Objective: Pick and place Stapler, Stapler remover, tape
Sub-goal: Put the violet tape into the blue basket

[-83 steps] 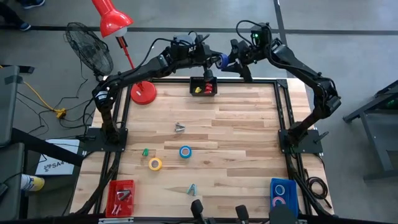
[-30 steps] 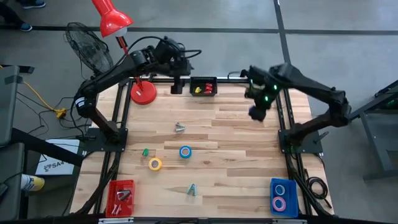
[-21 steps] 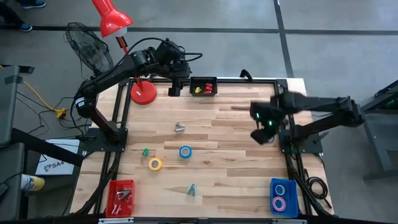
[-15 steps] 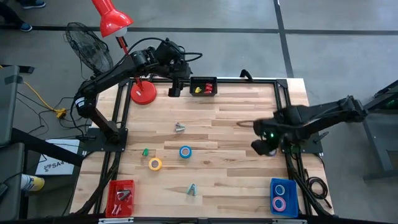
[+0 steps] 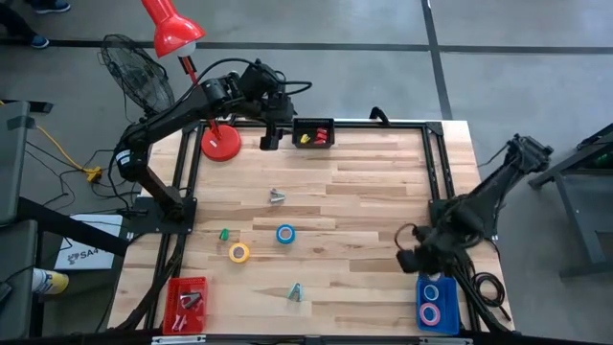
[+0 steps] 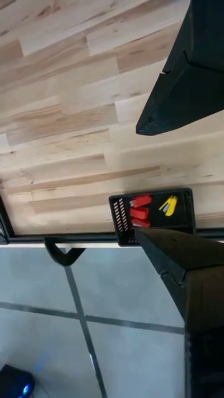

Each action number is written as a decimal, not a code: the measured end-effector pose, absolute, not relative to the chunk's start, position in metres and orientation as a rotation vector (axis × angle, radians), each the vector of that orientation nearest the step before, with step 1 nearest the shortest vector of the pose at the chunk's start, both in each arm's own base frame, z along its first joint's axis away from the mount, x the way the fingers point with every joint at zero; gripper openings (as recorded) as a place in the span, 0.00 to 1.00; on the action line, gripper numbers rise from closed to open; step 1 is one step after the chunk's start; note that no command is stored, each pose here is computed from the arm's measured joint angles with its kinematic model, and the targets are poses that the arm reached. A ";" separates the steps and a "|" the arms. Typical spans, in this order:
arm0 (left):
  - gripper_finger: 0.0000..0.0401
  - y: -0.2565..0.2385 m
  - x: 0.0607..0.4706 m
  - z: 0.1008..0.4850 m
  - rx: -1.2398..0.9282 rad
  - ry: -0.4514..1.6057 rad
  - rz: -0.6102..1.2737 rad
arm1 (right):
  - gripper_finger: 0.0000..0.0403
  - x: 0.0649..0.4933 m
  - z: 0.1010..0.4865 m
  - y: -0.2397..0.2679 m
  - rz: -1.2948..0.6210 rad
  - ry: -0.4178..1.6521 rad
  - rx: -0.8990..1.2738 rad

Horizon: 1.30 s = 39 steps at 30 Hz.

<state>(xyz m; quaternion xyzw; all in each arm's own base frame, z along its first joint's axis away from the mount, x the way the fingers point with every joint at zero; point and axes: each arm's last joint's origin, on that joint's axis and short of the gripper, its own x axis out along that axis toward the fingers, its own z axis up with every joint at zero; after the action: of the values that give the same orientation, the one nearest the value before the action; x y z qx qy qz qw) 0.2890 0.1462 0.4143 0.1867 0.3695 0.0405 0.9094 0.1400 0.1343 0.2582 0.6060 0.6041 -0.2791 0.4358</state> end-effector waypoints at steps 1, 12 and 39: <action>0.63 0.146 0.289 0.414 0.382 0.764 0.083 | 0.08 0.139 0.256 0.140 -0.696 1.511 1.500; 0.63 0.146 0.288 0.413 0.360 0.779 0.082 | 0.09 0.152 0.222 0.182 -0.695 1.675 1.377; 0.63 0.145 0.287 0.411 0.358 0.798 0.072 | 0.09 0.142 0.181 0.242 -0.568 1.782 1.264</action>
<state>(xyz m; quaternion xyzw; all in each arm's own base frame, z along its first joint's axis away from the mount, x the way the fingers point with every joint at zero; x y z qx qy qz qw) 0.2865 0.1449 0.4114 0.1734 0.3864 0.0348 0.9052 0.1421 0.2417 0.1811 0.5060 0.7135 -0.2274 0.4280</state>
